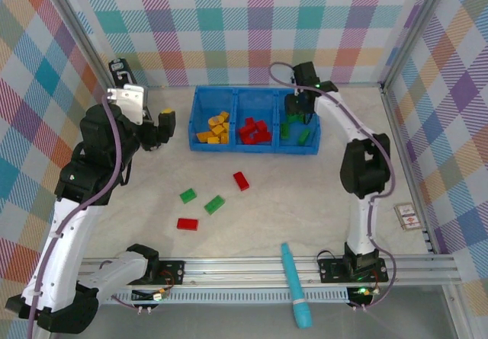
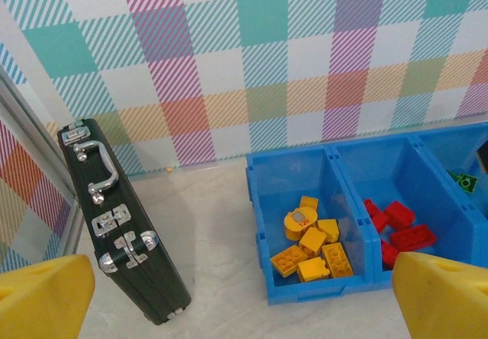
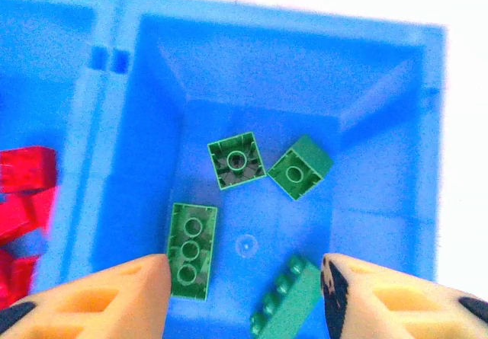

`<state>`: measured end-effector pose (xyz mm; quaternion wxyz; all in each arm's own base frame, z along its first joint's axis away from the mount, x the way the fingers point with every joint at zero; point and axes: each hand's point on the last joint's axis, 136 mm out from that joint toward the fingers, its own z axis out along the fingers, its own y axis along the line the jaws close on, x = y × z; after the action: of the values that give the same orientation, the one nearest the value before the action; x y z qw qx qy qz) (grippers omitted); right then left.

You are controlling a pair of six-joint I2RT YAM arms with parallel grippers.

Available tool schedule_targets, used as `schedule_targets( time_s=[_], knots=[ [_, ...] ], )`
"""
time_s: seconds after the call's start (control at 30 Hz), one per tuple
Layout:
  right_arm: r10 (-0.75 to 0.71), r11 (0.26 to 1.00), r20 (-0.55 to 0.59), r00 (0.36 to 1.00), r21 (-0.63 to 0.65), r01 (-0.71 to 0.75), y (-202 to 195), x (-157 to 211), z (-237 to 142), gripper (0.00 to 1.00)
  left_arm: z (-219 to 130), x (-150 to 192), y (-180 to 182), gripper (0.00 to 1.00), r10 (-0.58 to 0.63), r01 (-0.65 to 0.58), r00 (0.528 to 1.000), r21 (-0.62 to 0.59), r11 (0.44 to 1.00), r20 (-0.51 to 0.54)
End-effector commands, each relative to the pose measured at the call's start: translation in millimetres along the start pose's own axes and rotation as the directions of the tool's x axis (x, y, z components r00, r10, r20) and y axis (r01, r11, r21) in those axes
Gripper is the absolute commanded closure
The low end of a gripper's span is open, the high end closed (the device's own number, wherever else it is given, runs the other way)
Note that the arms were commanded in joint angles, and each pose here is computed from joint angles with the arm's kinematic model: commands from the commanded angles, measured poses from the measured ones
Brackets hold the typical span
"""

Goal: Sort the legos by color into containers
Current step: Place the lego in the container, then pick up the lego from the bottom-center of the table.

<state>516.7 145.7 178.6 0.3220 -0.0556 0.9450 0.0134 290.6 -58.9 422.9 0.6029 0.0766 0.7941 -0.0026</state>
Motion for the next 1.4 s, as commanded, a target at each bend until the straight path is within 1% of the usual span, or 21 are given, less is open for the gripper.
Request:
schedule_targets(
  time_s=[0.0,0.07,0.13,0.17,0.23,0.33,0.43,0.53,0.6,0.7,0.9,0.97,1.03,1.1,1.23,1.37],
  knots=[
    [-0.02,0.999,0.044,0.999,-0.036,0.021,9.5,-4.5,-45.8,0.44,-11.4,-9.9,1.9,0.0,-0.012,0.011,0.999,0.01,1.0,0.051],
    [-0.045,0.997,0.052,0.998,-0.067,0.049,21.8,1.9,-67.5,0.42,-14.0,-11.6,2.0,0.0,-0.015,0.014,0.998,0.012,1.0,0.058],
    [-0.124,0.976,0.067,0.99,-0.17,0.134,50.9,14.2,-88.1,0.37,-15.8,-12.4,1.7,0.0,-0.018,0.017,0.998,0.016,1.0,0.063],
    [-0.167,0.964,0.083,0.982,-0.195,0.18,65.2,22.5,-97.8,0.36,-17.4,-13.3,1.3,0.0,-0.019,0.017,0.998,0.021,1.0,0.066],
    [-0.246,0.936,0.109,0.963,-0.233,0.265,91.3,41.1,-113.6,0.36,-20.9,-14.4,0.7,0.0,-0.022,0.02,0.997,0.028,0.999,0.072],
    [-0.323,0.891,0.131,0.937,-0.291,0.348,127.3,74.0,-130.2,0.36,-27.8,-17.3,0.8,0.0,-0.026,0.023,0.995,0.035,0.999,0.092],
    [-0.433,0.8,0.182,0.883,-0.375,0.469,169.2,117.3,-139.7,0.34,-33.3,-18.7,2.1,0.0,-0.028,0.025,0.994,0.034,0.999,0.105],
    [-0.564,0.661,0.229,0.793,-0.452,0.6,205.0,170.9,-140.5,0.29,-38.3,-20.4,0.1,0.0,-0.03,0.025,0.993,0.047,0.999,0.112],
    [-0.594,0.613,0.222,0.773,-0.498,0.614,220.4,198.1,-138.2,0.28,-40.6,-21.6,-2.0,0.0,-0.032,0.025,0.993,0.06,0.998,0.115],
    [-0.59,0.616,0.158,0.792,-0.546,0.568,236.2,219.7,-132.4,0.27,-42.4,-22.6,-1.3,0.0,-0.032,0.025,0.993,0.058,0.998,0.117],
    [-0.633,0.558,0.131,0.763,-0.606,0.567,287.2,251.5,-128.0,0.2,-43.7,-22.1,-1.4,0.0,-0.033,0.025,0.992,0.06,0.998,0.122],
    [-0.648,0.552,0.107,0.754,-0.616,0.562,300.7,260.2,-123.3,0.17,-44.6,-22.6,-1.3,0.0,-0.033,0.026,0.992,0.061,0.998,0.124],
    [-0.643,0.585,0.033,0.765,-0.624,0.519,312.6,266.2,-115.9,0.13,-46.2,-23.1,-1.1,0.0,-0.034,0.026,0.991,0.062,0.998,0.128],
    [-0.619,0.642,-0.068,0.782,-0.617,0.455,321.1,272.1,-109.0,0.01,-49.2,-23.5,-1.5,0.0,-0.035,0.026,0.991,0.068,0.997,0.131],
    [-0.582,0.722,-0.175,0.794,-0.561,0.405,327.4,282.8,-100.7,0.0,-56.2,-26.7,0.5,0.0,-0.041,0.031,0.987,0.067,0.997,0.152],
    [-0.554,0.766,-0.247,0.795,-0.526,0.37,330.1,299.4,-91.7,0.0,-59.0,-27.4,1.4,0.0,-0.043,0.033,0.986,0.065,0.997,0.161]
  ],
)
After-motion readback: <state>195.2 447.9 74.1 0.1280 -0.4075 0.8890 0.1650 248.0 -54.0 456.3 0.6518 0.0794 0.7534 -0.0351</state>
